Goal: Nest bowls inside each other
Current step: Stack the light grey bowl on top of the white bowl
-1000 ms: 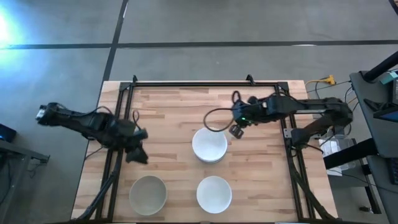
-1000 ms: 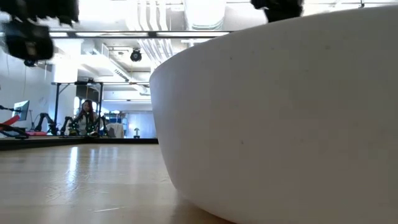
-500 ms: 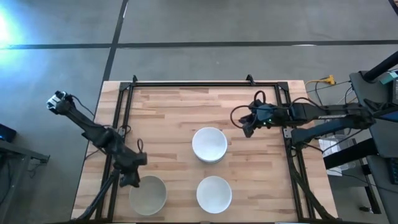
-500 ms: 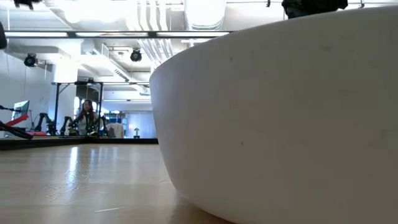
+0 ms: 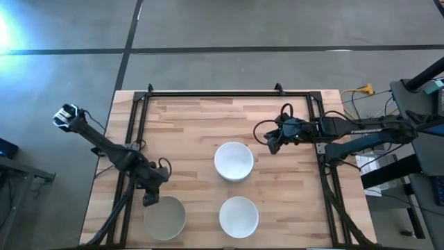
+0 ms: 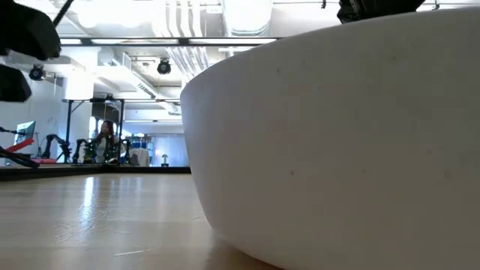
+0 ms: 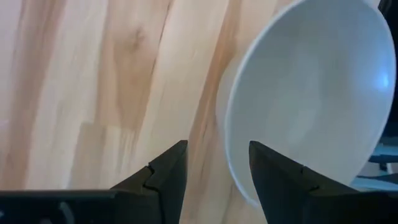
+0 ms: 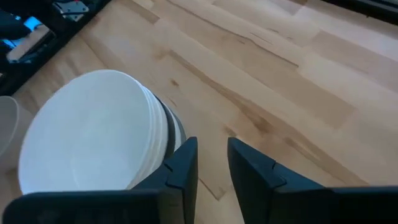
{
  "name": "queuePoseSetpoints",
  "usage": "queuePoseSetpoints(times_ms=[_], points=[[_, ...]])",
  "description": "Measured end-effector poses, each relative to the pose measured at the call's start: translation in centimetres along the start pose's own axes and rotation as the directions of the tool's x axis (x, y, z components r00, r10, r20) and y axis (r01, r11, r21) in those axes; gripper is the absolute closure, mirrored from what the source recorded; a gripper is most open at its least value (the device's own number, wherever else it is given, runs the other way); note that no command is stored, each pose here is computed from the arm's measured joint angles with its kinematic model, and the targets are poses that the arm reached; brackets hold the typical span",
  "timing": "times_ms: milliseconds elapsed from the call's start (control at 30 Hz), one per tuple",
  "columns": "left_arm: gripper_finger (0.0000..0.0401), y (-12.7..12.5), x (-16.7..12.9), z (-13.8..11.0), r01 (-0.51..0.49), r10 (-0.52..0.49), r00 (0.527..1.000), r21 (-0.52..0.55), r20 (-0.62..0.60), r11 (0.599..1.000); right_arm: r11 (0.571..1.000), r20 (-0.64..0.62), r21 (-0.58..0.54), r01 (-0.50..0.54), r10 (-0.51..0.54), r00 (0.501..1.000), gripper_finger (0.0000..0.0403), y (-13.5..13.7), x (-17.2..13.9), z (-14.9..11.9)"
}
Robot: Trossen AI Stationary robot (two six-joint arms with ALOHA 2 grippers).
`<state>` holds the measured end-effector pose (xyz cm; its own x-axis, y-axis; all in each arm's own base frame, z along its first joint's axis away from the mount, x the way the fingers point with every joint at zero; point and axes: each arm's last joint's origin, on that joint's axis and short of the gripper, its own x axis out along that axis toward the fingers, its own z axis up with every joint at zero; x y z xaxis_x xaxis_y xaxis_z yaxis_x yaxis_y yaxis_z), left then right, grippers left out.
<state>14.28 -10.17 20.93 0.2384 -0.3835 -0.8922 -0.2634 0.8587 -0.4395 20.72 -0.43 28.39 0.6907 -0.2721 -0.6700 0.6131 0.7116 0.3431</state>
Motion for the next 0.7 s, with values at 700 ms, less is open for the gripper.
queuePoseSetpoints(times_ms=[700], points=[[0.0296,1.6,6.7,0.6,0.077,-0.078,0.994,-0.024,-0.07,0.997,1.0,-0.003,0.02,-0.01,0.01,1.0,0.0319,0.2,-0.2,0.2]])
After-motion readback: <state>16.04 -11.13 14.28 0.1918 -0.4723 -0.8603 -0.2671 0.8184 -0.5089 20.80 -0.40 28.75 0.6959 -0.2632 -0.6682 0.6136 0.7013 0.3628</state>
